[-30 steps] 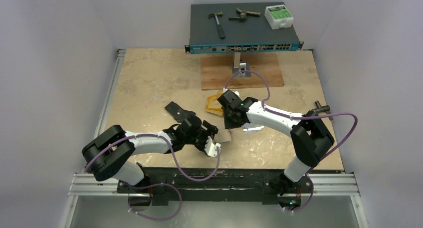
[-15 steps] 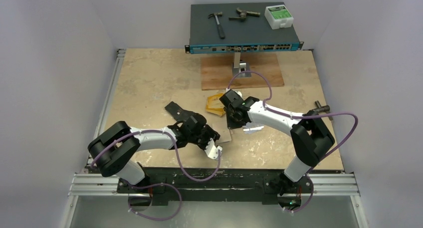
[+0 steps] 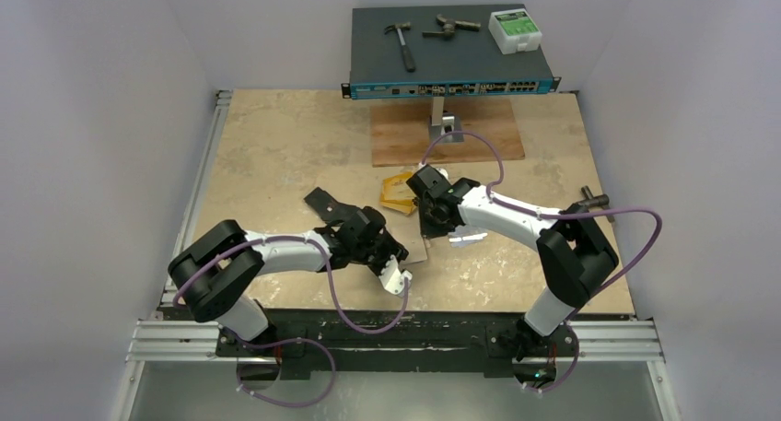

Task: Put the credit cards into the card holder
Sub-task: Close the card holder at the center of the board.

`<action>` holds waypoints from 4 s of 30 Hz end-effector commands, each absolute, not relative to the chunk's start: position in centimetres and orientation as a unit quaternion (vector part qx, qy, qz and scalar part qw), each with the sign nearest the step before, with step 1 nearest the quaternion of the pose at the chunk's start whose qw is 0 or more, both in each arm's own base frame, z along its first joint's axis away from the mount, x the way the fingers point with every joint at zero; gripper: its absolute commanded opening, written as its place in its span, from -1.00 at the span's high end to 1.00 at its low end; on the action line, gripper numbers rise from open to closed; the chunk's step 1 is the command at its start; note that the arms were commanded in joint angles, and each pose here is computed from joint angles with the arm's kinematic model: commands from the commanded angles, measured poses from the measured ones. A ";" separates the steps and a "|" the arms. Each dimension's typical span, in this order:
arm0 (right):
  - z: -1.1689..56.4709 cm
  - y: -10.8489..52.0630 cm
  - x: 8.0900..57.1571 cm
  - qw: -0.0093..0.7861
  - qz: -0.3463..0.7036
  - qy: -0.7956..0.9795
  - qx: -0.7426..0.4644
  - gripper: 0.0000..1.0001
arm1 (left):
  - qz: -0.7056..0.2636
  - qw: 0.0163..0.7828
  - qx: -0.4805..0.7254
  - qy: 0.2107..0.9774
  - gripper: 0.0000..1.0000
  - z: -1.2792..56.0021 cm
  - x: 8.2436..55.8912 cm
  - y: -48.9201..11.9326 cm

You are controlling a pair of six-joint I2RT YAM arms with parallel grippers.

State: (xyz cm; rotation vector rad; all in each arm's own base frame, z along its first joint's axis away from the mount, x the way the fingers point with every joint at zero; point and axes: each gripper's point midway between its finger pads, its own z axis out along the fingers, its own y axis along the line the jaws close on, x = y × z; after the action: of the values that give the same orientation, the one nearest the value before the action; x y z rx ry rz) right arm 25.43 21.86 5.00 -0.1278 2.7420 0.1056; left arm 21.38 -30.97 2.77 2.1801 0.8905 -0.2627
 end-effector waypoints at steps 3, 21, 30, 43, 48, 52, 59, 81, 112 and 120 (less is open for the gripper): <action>6.4 25.7 25.4 0.183 0.146 0.971 -0.036 1.00 | -0.117 0.347 0.869 0.333 0.12 1.8 20.4 -30.7; 3.6 25.7 24.7 0.148 0.161 0.975 -0.024 1.00 | -0.124 0.324 0.876 0.335 0.25 1.3 20.2 -30.5; 3.8 24.8 25.7 0.170 0.147 0.975 0.000 1.00 | -0.125 0.322 0.875 0.338 0.28 1.4 20.1 -30.4; 4.1 24.0 26.2 0.177 0.150 0.973 0.016 1.00 | -0.125 0.314 0.878 0.339 0.35 1.3 20.2 -30.4; 3.7 24.3 26.2 0.175 0.154 0.972 0.008 1.00 | -0.122 0.314 0.878 0.341 0.35 1.2 20.3 -30.5; 3.4 24.5 26.0 0.168 0.157 0.973 0.005 1.00 | -0.121 0.312 0.878 0.343 0.36 1.0 20.4 -30.4; 3.4 25.2 25.9 0.165 0.166 0.972 -0.003 1.00 | -0.121 0.317 0.875 0.345 0.37 1.1 20.6 -30.6; 2.9 27.3 24.8 0.148 0.172 0.973 -0.036 1.00 | -0.116 0.319 0.872 0.352 0.44 1.1 20.9 -30.6; 6.8 25.2 25.9 0.181 0.116 0.974 -0.066 0.54 | -0.112 0.320 0.871 0.355 0.54 1.3 21.0 -30.4; 7.2 24.8 26.1 0.186 0.068 0.976 -0.091 0.13 | -0.111 0.321 0.871 0.355 0.56 1.6 21.4 -30.6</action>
State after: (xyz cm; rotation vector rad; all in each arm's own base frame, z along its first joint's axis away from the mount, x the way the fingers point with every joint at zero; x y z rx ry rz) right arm 25.65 24.72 5.44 -0.1818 2.7947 0.2636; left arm 21.36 -30.95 2.12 2.2641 0.8975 -0.2769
